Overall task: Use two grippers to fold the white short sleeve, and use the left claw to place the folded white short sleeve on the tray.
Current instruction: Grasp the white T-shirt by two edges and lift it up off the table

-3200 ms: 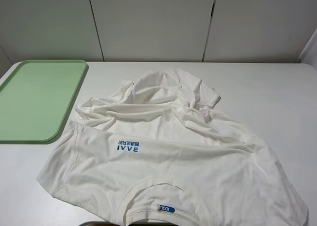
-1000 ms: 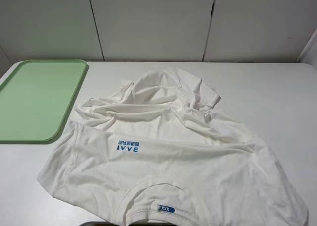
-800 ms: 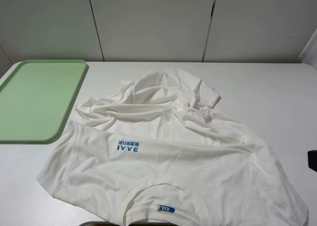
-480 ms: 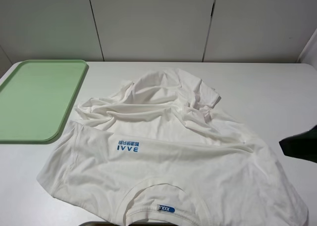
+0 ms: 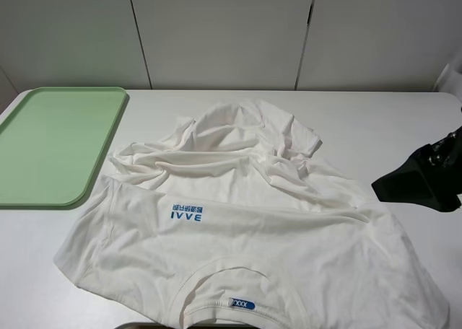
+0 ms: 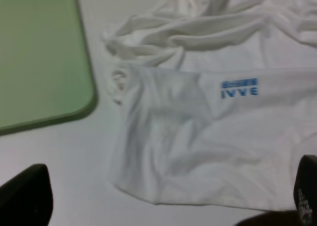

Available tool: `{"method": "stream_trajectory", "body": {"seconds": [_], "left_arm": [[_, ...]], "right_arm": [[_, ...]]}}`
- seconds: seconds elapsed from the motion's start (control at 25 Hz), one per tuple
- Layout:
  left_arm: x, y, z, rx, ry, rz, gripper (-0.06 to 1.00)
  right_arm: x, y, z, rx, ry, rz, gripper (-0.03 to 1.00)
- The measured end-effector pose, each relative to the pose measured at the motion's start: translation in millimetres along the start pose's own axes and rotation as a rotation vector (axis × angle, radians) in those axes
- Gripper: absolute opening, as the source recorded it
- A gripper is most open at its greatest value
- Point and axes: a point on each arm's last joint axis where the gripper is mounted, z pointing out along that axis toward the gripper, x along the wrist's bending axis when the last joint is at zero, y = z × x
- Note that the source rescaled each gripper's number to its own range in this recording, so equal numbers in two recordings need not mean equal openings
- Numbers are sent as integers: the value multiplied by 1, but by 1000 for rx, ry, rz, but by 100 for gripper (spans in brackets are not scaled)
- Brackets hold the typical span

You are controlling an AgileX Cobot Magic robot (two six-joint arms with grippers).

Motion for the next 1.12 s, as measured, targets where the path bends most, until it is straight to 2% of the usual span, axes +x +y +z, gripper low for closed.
{"method": "stream_trajectory", "body": {"seconds": [0.2,0.32,0.4,0.44,0.64,0.92,0.96,1.0,1.04,1.12], "left_arm": [[-6,36,8,67,-103,45,95],[-8,55,14,87,-139,82,95],[-8,77,24,135,-181,114,94],[-6,99,36,179,-206,160,94],[3,140,76,338,-257,207,93],[18,162,145,539,-300,159,92],[20,160,156,572,-310,159,92],[22,158,167,606,-317,151,92],[24,156,176,628,-321,145,92],[25,155,182,638,-323,140,92]], "right_arm": [[-1,3,1,-23,-2,-15,100],[-3,5,3,-37,-12,-26,100],[-5,7,7,-34,-15,-33,100],[-6,8,10,-30,-16,-36,100],[-16,11,32,44,-4,-23,100],[-27,11,65,155,22,-7,100],[-27,11,71,171,25,-29,100],[-23,15,79,199,26,-123,100],[-23,15,79,199,26,-123,100],[-17,21,86,224,7,-257,100]]}}
